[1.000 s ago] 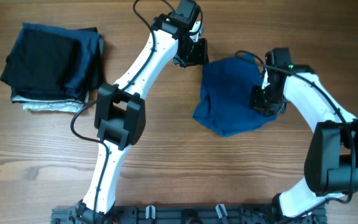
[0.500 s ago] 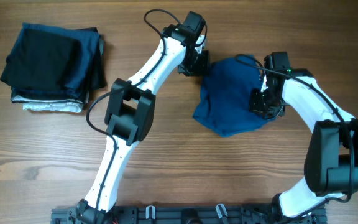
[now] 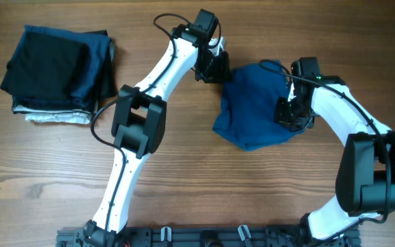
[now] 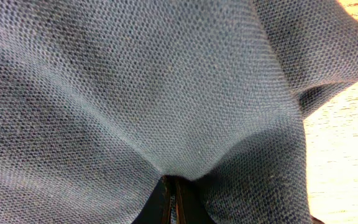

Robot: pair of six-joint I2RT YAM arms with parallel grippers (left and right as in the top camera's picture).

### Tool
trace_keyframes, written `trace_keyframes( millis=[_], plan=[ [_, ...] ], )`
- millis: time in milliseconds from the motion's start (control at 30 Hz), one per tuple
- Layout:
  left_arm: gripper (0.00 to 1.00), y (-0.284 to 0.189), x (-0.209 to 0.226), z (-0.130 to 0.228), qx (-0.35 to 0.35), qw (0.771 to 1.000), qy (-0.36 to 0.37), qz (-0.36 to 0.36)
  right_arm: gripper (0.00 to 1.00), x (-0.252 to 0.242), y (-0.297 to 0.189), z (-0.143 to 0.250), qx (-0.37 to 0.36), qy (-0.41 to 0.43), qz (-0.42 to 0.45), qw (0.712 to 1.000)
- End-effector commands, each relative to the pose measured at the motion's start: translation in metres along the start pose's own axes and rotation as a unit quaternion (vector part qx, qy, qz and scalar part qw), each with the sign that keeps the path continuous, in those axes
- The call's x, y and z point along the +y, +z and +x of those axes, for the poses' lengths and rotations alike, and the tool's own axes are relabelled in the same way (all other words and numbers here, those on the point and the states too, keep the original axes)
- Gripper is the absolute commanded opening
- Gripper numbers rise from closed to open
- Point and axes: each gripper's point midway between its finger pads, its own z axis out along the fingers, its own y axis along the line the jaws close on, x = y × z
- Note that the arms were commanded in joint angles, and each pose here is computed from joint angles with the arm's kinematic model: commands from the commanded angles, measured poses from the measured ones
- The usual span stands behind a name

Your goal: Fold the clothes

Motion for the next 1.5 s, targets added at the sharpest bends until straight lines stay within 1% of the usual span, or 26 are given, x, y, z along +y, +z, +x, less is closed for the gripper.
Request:
trace_keyframes(
  millis=[0,67,100,267,400,467,500,567,600,633,667,700,733,800,833,867,900,933,967,1000,1033,1067,1100,1200,1333,1467],
  plan=[
    [0.15,0.003,-0.023,0.01,0.01,1.0,0.016,0.015,0.05,-0.002,0.009,0.01,0.017,0.005,0.008,1.0],
    [0.05,0.004,-0.022,0.011,0.009,1.0,0.018,0.009,0.05,-0.002,0.009,0.01,0.017,0.005,0.008,1.0],
    [0.04,0.004,-0.021,0.011,0.007,1.0,0.017,0.005,0.05,-0.002,0.009,0.01,0.017,0.005,0.008,1.0],
    [0.04,-0.006,0.002,0.01,0.016,1.0,-0.014,-0.013,0.05,-0.002,0.009,0.01,0.017,0.005,0.008,1.0],
    [0.04,-0.019,0.028,0.006,0.017,0.998,-0.044,-0.033,0.05,-0.002,0.009,0.01,0.018,0.005,0.008,1.0],
    [0.04,-0.022,0.033,0.004,0.016,0.998,-0.05,-0.034,0.05,-0.002,0.009,0.01,0.018,0.005,0.008,1.0],
    [0.08,-0.022,0.033,0.003,0.014,0.998,-0.049,-0.033,0.04,-0.002,0.009,0.01,0.018,0.005,0.008,1.0],
    [0.22,-0.023,0.031,-0.001,0.007,0.999,-0.044,-0.029,0.04,-0.001,0.008,0.008,0.014,0.004,0.005,1.0],
    [0.27,-0.025,0.029,-0.003,0.001,0.999,-0.036,-0.027,0.04,0.002,0.005,0.005,0.012,0.002,0.0,1.0],
    [0.34,-0.031,0.026,-0.006,-0.006,0.999,-0.019,-0.025,0.04,0.007,-0.002,0.001,0.01,0.001,-0.01,1.0],
    [0.38,-0.04,0.024,-0.009,-0.016,0.999,-0.008,-0.026,0.05,0.014,-0.01,-0.004,0.006,-0.007,-0.026,1.0],
    [0.4,-0.051,0.026,-0.014,-0.032,0.999,-0.006,-0.042,0.13,0.026,-0.026,-0.013,-0.003,-0.026,-0.054,0.998],
    [0.41,-0.065,0.027,-0.016,-0.047,0.997,-0.005,-0.056,0.16,0.031,-0.043,-0.02,-0.013,-0.029,-0.063,0.998],
    [0.4,-0.083,0.024,-0.012,-0.051,0.996,-0.008,-0.067,0.2,0.021,-0.076,-0.028,-0.03,-0.022,-0.031,0.999],
    [0.33,-0.088,0.023,-0.005,-0.043,0.997,-0.012,-0.07,0.25,0.011,-0.091,-0.03,-0.041,-0.006,-0.007,0.999],
    [0.24,-0.088,0.023,0.003,-0.031,0.997,-0.017,-0.074,0.4,0.0,-0.103,-0.032,-0.053,0.016,0.009,0.998],
    [0.13,-0.085,0.022,0.012,-0.015,0.997,-0.02,-0.08,0.47,-0.007,-0.109,-0.032,-0.06,0.028,0.011,0.998],
    [0.08,-0.082,0.021,0.018,-0.005,0.996,-0.021,-0.083,0.45,-0.014,-0.111,-0.031,-0.059,0.046,0.012,0.997],
    [0.04,-0.077,0.019,0.023,0.004,0.996,-0.019,-0.085,0.37,-0.021,-0.111,-0.03,-0.053,0.06,0.011,0.997],
    [0.04,-0.072,0.013,0.03,0.012,0.996,-0.013,-0.087,0.24,-0.027,-0.107,-0.029,-0.045,0.072,0.008,0.996],
    [0.04,-0.065,0.004,0.036,0.019,0.996,-0.002,-0.087,0.13,-0.032,-0.099,-0.027,-0.034,0.084,-0.002,0.996],
    [0.04,-0.06,-0.004,0.041,0.023,0.996,0.007,-0.087,0.06,-0.031,-0.093,-0.026,-0.027,0.087,-0.013,0.996],
    [0.04,-0.051,-0.018,0.049,0.029,0.996,0.025,-0.086,0.04,-0.025,-0.079,-0.023,-0.016,0.086,-0.036,0.995],
    [0.04,-0.035,-0.036,0.06,0.032,0.994,0.055,-0.09,0.04,-0.011,-0.055,-0.02,-0.01,0.084,-0.08,0.993],
    [0.04,-0.01,-0.046,0.075,0.044,0.99,0.079,-0.105,0.04,-0.013,-0.024,-0.016,-0.022,0.083,-0.082,0.993],
    [0.04,0.005,-0.04,0.095,0.074,0.987,0.079,-0.119,0.04,-0.016,-0.002,-0.001,-0.01,0.104,-0.08,0.991]
  ],
)
